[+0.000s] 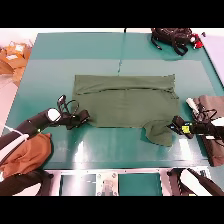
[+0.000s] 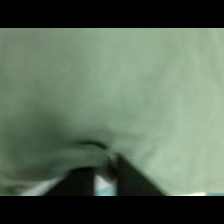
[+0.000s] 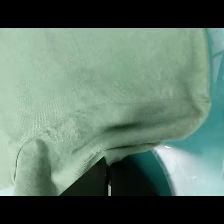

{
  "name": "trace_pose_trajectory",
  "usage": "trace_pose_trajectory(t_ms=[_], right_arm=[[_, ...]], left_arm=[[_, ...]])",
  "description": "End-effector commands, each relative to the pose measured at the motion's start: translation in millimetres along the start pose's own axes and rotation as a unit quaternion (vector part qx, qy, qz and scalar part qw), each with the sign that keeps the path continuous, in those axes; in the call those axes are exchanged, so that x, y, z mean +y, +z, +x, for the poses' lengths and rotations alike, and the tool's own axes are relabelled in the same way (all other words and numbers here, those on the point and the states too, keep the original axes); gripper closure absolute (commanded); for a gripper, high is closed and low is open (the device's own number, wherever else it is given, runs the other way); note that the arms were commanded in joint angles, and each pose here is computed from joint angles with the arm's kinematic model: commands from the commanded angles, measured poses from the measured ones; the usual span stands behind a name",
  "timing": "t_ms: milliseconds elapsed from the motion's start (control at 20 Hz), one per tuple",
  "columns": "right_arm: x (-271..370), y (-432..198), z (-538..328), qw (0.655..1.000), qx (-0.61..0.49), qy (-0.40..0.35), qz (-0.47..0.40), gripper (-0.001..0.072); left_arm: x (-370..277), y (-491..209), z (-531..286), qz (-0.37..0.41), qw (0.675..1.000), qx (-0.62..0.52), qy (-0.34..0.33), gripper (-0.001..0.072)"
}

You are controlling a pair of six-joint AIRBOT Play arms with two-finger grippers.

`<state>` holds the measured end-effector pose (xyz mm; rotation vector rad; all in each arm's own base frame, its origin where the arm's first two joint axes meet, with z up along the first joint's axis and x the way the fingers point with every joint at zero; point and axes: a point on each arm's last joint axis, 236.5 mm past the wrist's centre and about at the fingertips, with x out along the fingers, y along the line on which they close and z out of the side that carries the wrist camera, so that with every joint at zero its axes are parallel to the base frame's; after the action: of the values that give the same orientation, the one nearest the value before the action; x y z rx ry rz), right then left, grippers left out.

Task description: Fold the shirts.

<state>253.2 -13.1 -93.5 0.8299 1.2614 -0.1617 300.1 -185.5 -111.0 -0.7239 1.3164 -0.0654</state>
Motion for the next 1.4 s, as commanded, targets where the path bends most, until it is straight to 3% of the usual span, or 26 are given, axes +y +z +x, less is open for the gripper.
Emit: trace_pose_trajectory(t_ms=[0,200,400,600,750,1000,1350], right_arm=[[2,4,0,1.0,-0.007,0.003,-0.001,0.0691],[-7,0,-8,0.999,0.011,-0.024,-0.018,0.0692],[-36,-13,-34,0.994,0.037,-0.106,-0.013,0.0692],[-45,-34,-60,0.989,0.049,-0.142,-0.019,0.0692],[-26,-27,-85,0.991,0.021,-0.128,-0.028,0.0693],[48,34,-119,0.994,-0.077,-0.025,-0.067,0.0692],[101,113,-73,0.993,-0.076,0.03,-0.086,0.0692]], left_arm=[[-7,-4,-3,0.048,0.998,0.026,0.007,0.0655],[8,-27,-29,0.128,0.983,0.11,0.075,0.0685],[38,-40,-67,0.185,0.955,0.168,0.157,0.0685],[46,-37,-84,0.209,0.946,0.169,0.181,0.0685],[34,-32,-92,0.231,0.942,0.17,0.172,0.0685],[-24,17,-103,0.292,0.945,0.081,0.122,0.0684],[-76,91,-73,0.331,0.934,0.046,0.125,0.0685]])
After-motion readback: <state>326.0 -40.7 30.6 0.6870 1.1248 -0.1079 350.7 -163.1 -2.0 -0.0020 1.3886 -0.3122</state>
